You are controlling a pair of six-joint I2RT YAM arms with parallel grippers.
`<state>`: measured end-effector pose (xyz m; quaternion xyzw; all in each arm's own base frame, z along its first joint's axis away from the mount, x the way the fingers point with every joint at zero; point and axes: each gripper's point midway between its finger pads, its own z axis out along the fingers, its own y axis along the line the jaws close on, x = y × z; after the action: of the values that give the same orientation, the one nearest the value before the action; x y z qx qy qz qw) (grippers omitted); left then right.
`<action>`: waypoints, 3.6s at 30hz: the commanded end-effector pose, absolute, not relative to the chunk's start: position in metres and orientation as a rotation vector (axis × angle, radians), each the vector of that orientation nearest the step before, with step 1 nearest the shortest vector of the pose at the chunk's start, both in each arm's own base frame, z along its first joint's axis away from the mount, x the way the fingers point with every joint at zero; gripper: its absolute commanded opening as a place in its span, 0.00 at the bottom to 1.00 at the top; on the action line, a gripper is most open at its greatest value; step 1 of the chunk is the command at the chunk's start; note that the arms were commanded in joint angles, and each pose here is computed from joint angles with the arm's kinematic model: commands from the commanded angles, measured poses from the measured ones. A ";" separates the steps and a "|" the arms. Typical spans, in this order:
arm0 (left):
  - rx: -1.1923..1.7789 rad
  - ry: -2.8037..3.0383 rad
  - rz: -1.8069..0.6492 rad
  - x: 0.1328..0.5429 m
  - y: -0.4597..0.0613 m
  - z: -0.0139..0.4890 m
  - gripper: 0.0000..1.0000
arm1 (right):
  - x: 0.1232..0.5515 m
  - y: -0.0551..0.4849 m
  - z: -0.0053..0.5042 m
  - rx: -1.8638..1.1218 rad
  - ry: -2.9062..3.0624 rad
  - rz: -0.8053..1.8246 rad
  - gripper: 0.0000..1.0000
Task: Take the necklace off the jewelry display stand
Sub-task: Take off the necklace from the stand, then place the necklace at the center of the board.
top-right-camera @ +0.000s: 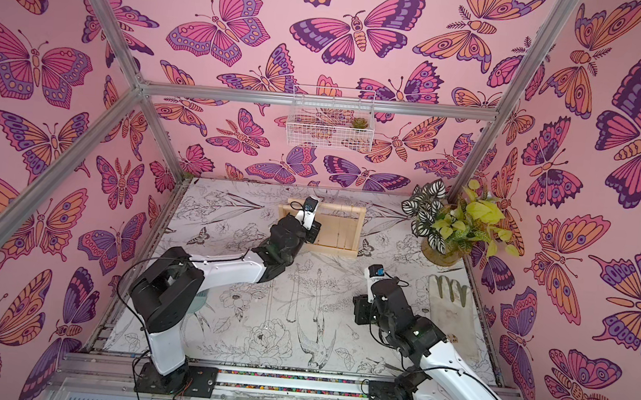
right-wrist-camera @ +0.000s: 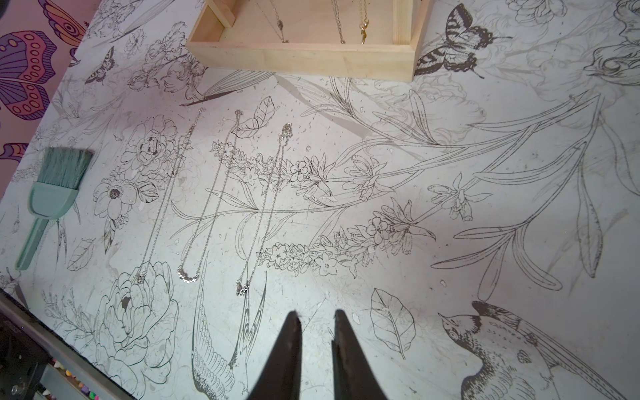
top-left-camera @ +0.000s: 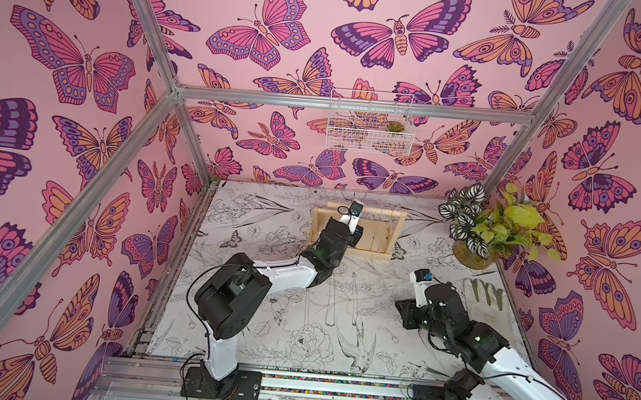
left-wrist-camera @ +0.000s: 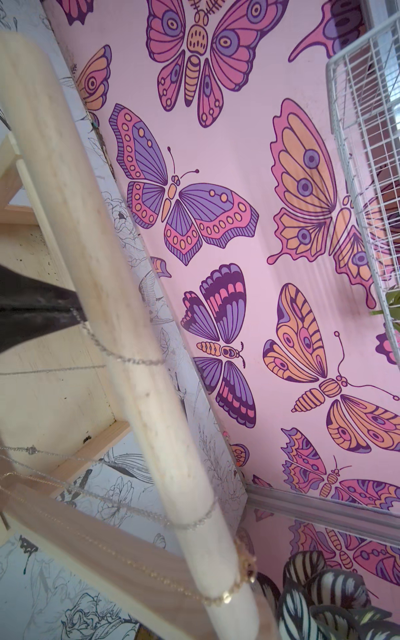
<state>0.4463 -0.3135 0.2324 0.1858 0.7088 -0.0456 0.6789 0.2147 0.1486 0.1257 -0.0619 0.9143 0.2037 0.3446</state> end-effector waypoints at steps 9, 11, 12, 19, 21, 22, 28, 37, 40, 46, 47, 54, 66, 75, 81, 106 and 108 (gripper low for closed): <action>0.394 1.596 -0.008 0.448 -0.276 0.246 0.00 | 0.216 0.151 0.121 -0.150 2.386 0.547 0.21; 0.392 1.597 0.013 0.449 -0.271 0.248 0.00 | 0.215 0.151 0.121 -0.152 2.385 0.551 0.21; 0.390 1.595 0.023 0.450 -0.268 0.250 0.00 | 0.215 0.152 0.121 -0.151 2.385 0.552 0.21; 0.342 1.595 0.056 0.458 -0.244 0.263 0.00 | 0.215 0.152 0.122 -0.153 2.385 0.557 0.21; 0.341 1.598 0.063 0.460 -0.241 0.265 0.00 | 0.214 0.151 0.121 -0.153 2.386 0.552 0.21; 0.339 1.596 0.064 0.461 -0.240 0.266 0.00 | 0.214 0.151 0.121 -0.153 2.387 0.550 0.21; 0.346 1.601 0.069 0.460 -0.238 0.266 0.00 | 0.215 0.151 0.122 -0.155 2.383 0.551 0.21; 0.319 1.613 0.156 0.463 -0.214 0.269 0.00 | 0.215 0.152 0.124 -0.159 2.383 0.556 0.21; 0.293 1.619 0.182 0.465 -0.201 0.274 0.00 | 0.214 0.152 0.122 -0.160 2.387 0.560 0.21; 0.275 1.618 0.201 0.465 -0.186 0.283 0.00 | 0.214 0.152 0.121 -0.162 2.387 0.561 0.21; 0.273 1.618 0.208 0.466 -0.184 0.285 0.00 | 0.214 0.152 0.121 -0.158 2.388 0.562 0.21; 0.270 1.613 0.227 0.464 -0.177 0.292 0.00 | 0.214 0.153 0.123 -0.158 2.384 0.567 0.21; 0.253 1.614 0.263 0.454 -0.160 0.299 0.00 | 0.212 0.156 0.126 -0.170 2.377 0.594 0.21; 0.314 1.644 0.160 0.432 -0.164 0.307 0.00 | 0.213 0.156 0.130 -0.178 2.371 0.587 0.21; 0.380 1.742 0.007 0.398 -0.169 0.297 0.00 | 0.214 0.161 0.132 -0.193 2.369 0.610 0.21; 0.361 2.109 -0.560 0.242 -0.170 0.238 0.00 | 0.199 0.157 0.123 -0.212 2.403 0.635 0.20; 0.355 2.115 -0.584 0.233 -0.170 0.236 0.00 | 0.197 0.158 0.123 -0.213 2.405 0.643 0.20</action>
<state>0.2501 -0.1673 0.2479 0.1475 0.8419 -0.2116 0.4740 0.2024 0.1617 0.1312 -0.0828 0.9075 0.2489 0.3280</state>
